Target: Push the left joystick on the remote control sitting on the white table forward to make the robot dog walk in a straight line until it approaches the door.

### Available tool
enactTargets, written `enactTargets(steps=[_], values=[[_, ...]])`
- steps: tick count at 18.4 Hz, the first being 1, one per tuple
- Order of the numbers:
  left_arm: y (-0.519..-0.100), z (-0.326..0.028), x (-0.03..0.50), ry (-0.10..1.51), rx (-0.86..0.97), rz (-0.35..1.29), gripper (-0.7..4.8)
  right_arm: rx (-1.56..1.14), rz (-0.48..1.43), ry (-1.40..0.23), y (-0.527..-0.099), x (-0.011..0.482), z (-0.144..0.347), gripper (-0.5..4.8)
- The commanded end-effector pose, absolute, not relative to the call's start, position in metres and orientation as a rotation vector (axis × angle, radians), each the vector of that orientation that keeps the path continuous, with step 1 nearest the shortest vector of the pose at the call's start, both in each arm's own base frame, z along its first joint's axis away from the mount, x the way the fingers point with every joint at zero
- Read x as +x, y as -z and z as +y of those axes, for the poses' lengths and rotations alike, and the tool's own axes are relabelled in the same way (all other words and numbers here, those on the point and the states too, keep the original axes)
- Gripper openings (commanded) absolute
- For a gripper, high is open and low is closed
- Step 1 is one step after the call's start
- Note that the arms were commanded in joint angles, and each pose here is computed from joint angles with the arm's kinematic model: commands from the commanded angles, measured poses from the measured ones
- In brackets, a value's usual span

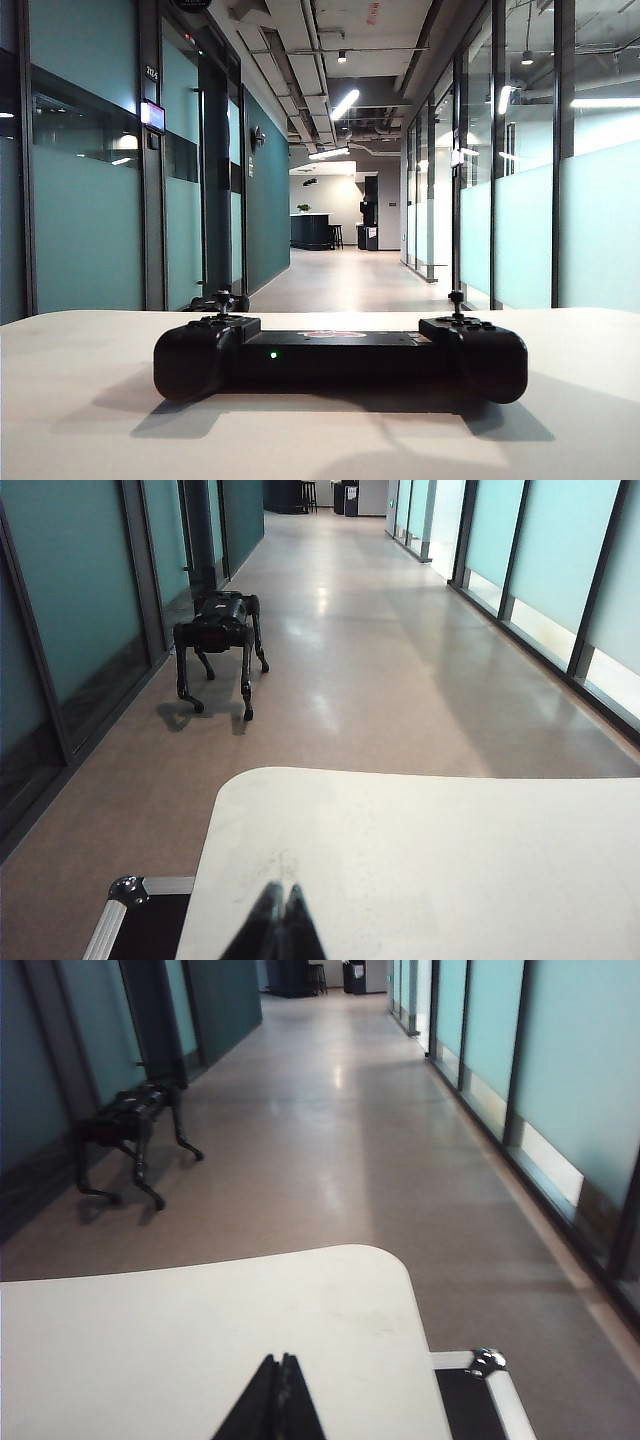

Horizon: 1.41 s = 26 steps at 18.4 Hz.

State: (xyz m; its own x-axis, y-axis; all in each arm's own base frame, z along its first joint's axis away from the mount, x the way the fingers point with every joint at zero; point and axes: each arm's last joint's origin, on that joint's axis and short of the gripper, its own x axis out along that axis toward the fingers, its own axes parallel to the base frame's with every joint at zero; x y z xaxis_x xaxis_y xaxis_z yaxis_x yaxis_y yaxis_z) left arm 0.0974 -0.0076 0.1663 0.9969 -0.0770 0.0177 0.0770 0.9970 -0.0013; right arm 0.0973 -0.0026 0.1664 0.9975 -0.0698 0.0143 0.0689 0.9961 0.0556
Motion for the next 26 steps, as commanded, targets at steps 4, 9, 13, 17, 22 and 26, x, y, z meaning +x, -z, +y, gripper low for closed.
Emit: enactTargets(steps=[4, 9, 13, 17, 22, 26], values=[[-0.169, -0.008, 0.097, 0.081, -0.01, -0.035, -0.05, 0.053, -0.03, 0.088, -0.166, 0.098, -0.003, -0.06], [-0.171, -0.008, 0.097, 0.081, -0.011, -0.057, -0.05, 0.053, -0.04, 0.059, -0.169, 0.097, -0.002, -0.06], [-0.195, -0.007, 0.092, 0.078, -0.021, -0.164, -0.05, 0.054, -0.134, 0.056, -0.201, 0.089, -0.002, -0.06], [-0.228, -0.006, 0.087, 0.064, -0.024, -0.217, -0.05, 0.055, -0.212, 0.049, -0.248, 0.082, -0.002, -0.06], [-0.274, -0.009, 0.103, 0.12, -0.019, -0.173, -0.05, 0.047, -0.204, -0.036, -0.305, 0.093, 0.001, -0.06], [-0.312, -0.018, 0.128, 0.322, -0.049, -0.087, -0.05, 0.053, -0.037, -0.097, -0.342, 0.11, 0.008, -0.06]])
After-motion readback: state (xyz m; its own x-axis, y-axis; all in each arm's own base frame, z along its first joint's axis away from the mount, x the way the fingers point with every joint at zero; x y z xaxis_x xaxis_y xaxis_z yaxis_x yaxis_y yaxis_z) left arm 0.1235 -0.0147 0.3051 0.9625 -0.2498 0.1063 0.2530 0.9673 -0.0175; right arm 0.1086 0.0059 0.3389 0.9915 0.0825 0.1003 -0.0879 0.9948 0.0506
